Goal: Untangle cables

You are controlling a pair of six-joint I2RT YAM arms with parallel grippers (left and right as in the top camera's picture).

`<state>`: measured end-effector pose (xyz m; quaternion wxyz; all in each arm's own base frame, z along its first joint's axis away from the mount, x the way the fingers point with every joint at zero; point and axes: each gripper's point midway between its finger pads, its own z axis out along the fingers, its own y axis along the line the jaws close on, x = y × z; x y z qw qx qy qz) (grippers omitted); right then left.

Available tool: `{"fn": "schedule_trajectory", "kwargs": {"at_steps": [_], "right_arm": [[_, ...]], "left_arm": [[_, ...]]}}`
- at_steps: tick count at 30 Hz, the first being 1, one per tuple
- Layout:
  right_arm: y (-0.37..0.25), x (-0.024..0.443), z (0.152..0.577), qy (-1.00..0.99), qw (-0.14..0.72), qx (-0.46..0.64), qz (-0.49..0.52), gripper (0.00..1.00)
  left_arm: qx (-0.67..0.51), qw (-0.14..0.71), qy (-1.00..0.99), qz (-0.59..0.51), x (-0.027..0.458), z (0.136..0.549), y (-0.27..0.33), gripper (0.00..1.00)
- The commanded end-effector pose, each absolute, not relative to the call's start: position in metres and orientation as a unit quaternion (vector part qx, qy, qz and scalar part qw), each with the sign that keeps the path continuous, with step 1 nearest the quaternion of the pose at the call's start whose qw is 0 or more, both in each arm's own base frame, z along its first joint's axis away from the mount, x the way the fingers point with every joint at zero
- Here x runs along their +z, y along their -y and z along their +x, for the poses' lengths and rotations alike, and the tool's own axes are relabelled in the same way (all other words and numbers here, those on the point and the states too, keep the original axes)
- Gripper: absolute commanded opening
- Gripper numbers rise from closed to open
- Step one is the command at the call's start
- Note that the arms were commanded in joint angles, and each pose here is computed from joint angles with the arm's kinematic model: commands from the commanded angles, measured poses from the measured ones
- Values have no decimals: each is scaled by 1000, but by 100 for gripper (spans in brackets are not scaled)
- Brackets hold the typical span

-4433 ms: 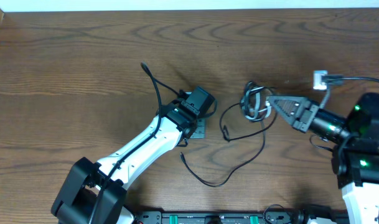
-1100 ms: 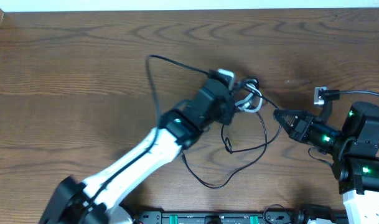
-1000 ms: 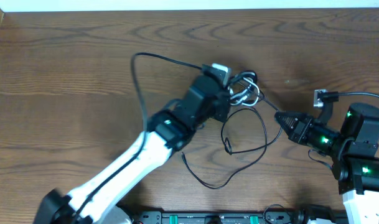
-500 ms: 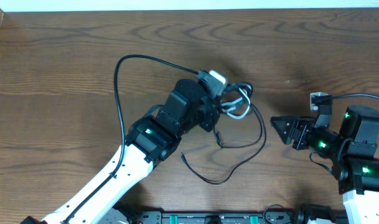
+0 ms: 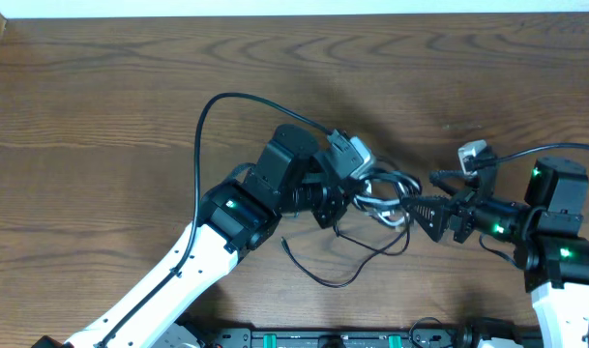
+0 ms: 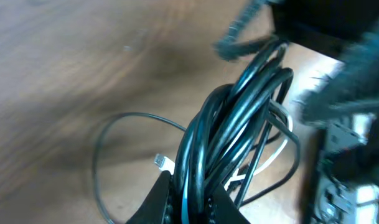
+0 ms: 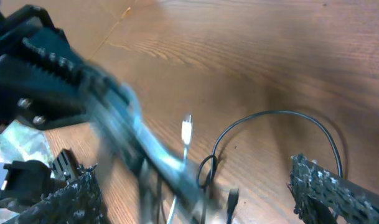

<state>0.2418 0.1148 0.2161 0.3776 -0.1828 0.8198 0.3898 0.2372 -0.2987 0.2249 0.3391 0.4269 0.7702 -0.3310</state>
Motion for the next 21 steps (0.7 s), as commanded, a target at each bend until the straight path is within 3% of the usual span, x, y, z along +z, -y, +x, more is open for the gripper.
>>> {"fn": "schedule_trajectory", "kwargs": {"at_steps": [1, 7, 16, 19, 21], "right_arm": [[-118, 221, 243, -807, 386, 395, -208, 91], [-119, 222, 244, -804, 386, 400, -210, 52], [-128, 231, 234, -782, 381, 441, -223, 51], [-128, 231, 234, -781, 381, 441, -223, 48], [-130, 233, 233, -778, 380, 446, -225, 38]], "left_arm": [[-368, 322, -744, 455, 233, 219, 303, 8], [-370, 303, -752, 455, 227, 214, 300, 8], [-449, 300, -689, 484, 253, 192, 316, 8], [-478, 289, -666, 494, 261, 181, 318, 8], [-486, 284, -660, 497, 263, 178, 319, 7]]}}
